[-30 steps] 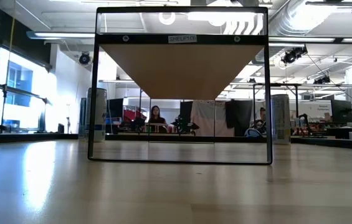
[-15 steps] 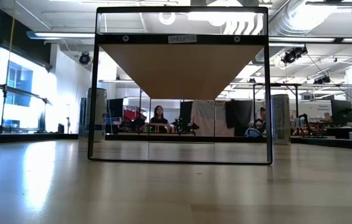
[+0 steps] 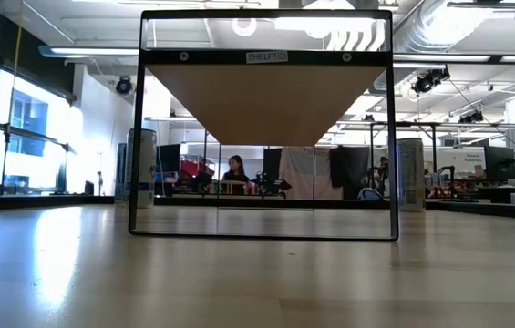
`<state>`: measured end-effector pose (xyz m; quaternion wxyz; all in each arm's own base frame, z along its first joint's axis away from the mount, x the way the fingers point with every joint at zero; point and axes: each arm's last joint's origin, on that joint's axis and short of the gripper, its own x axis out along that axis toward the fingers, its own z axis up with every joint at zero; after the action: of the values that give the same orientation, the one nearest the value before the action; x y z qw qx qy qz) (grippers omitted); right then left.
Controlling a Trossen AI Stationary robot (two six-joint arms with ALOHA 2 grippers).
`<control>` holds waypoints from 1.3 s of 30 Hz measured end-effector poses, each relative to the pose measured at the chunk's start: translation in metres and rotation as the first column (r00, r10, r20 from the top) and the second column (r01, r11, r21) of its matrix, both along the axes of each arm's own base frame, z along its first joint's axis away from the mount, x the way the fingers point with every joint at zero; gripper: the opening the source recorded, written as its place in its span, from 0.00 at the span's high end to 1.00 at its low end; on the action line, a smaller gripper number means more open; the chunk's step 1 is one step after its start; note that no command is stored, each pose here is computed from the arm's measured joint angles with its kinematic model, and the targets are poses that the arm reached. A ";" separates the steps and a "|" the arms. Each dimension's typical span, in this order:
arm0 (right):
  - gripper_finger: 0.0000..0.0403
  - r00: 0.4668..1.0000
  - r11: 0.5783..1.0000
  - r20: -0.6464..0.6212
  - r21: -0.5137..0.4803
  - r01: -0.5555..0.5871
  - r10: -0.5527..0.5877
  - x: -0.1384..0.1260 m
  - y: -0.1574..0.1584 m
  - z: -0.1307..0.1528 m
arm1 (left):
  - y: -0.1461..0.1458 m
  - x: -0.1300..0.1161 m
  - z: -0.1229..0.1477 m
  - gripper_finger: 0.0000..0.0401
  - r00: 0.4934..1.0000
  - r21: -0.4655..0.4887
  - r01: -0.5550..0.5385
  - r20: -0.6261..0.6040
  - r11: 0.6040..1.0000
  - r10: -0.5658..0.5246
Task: Place canned beverage on shelf
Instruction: Put the white pink soda can on the shelf aligned with the white pink soda can
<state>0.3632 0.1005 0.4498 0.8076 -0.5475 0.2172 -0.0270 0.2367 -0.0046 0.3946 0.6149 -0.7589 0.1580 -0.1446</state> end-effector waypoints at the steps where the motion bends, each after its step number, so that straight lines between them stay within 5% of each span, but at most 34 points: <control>1: 0.02 1.000 1.000 0.019 0.003 0.000 0.000 0.002 0.000 0.001 | 0.000 0.000 0.000 0.52 1.000 0.005 0.003 0.003 1.000 -0.003; 23: 0.03 0.997 0.997 0.073 0.070 -0.022 0.017 0.024 -0.019 -0.005 | 0.007 0.001 -0.001 0.52 1.000 0.035 0.001 0.014 0.999 -0.001; 39: 0.41 0.997 0.998 0.068 0.051 -0.036 0.032 0.024 -0.019 -0.004 | 0.006 0.000 -0.001 0.52 1.000 0.058 0.017 0.024 0.998 -0.019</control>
<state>0.3873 0.0814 0.4453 0.8288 -0.5288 0.1812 -0.0261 0.2369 0.0014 0.3940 0.6372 -0.7375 0.1616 -0.1547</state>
